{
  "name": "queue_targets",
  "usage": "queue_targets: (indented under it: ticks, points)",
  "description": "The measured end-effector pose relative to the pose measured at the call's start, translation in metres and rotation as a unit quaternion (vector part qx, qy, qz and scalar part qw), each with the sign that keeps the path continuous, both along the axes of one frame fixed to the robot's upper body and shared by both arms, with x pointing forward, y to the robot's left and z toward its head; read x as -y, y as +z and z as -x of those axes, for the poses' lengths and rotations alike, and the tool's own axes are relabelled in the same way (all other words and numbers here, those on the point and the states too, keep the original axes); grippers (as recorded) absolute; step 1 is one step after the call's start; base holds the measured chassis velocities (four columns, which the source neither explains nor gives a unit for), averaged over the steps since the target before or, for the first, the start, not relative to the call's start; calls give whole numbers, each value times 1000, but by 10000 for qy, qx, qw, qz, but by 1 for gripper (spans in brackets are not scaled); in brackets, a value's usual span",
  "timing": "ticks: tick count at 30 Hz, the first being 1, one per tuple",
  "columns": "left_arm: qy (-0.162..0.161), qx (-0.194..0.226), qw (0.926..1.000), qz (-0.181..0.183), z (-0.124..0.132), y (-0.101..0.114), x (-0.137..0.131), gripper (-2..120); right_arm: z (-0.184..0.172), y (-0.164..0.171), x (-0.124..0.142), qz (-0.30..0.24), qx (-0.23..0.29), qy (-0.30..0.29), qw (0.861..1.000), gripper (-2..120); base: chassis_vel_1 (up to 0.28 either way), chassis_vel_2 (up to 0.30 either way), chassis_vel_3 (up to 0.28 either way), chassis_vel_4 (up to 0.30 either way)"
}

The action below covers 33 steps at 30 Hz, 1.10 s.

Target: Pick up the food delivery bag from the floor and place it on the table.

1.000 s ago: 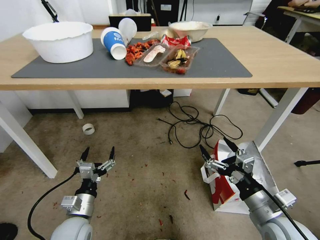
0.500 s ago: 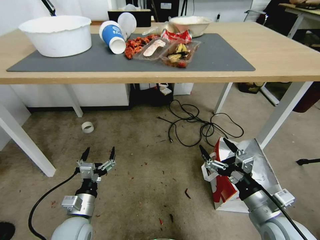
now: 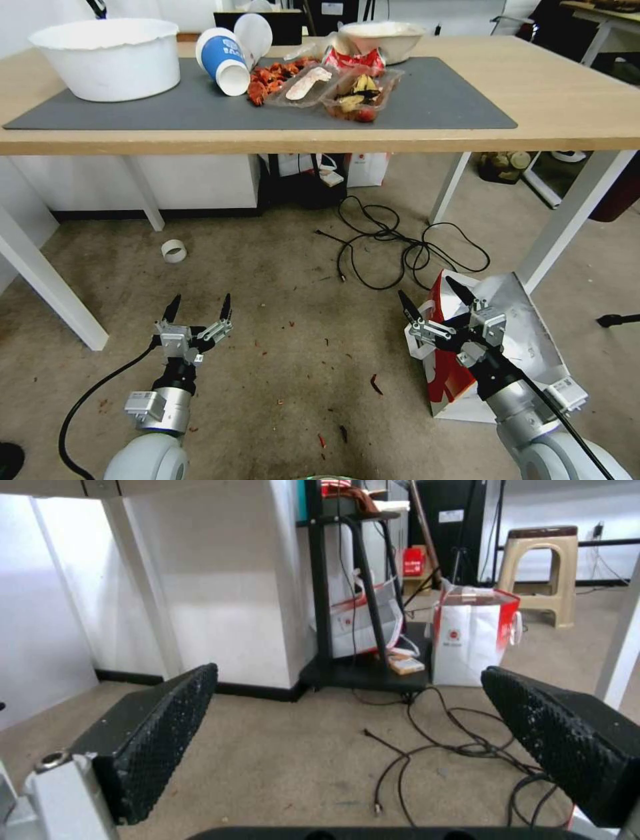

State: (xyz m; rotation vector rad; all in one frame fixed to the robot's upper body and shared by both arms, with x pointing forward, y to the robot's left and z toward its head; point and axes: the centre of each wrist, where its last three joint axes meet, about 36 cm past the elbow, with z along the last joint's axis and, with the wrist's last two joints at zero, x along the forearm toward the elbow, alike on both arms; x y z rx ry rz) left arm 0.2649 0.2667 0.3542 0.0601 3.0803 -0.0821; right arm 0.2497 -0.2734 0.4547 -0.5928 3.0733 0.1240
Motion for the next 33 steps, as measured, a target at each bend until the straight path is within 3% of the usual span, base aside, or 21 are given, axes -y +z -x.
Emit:
queue_targets:
  ticks: [19,27,33]
  points:
    - [-6,1,10000,0,0,-1,0,100,-3,10,10,104,-150,-193,9996,100,0,0,0,0]
    - [-8,-6,10000,9,1,-1,2,100,-13,48,70,866,-703,-531,9923,100,0,0,0,0]
    - [-5,-52,10000,-15,5,-4,3,100,-25,80,119,1390,-1640,-1034,9711,100,0,0,0,0]
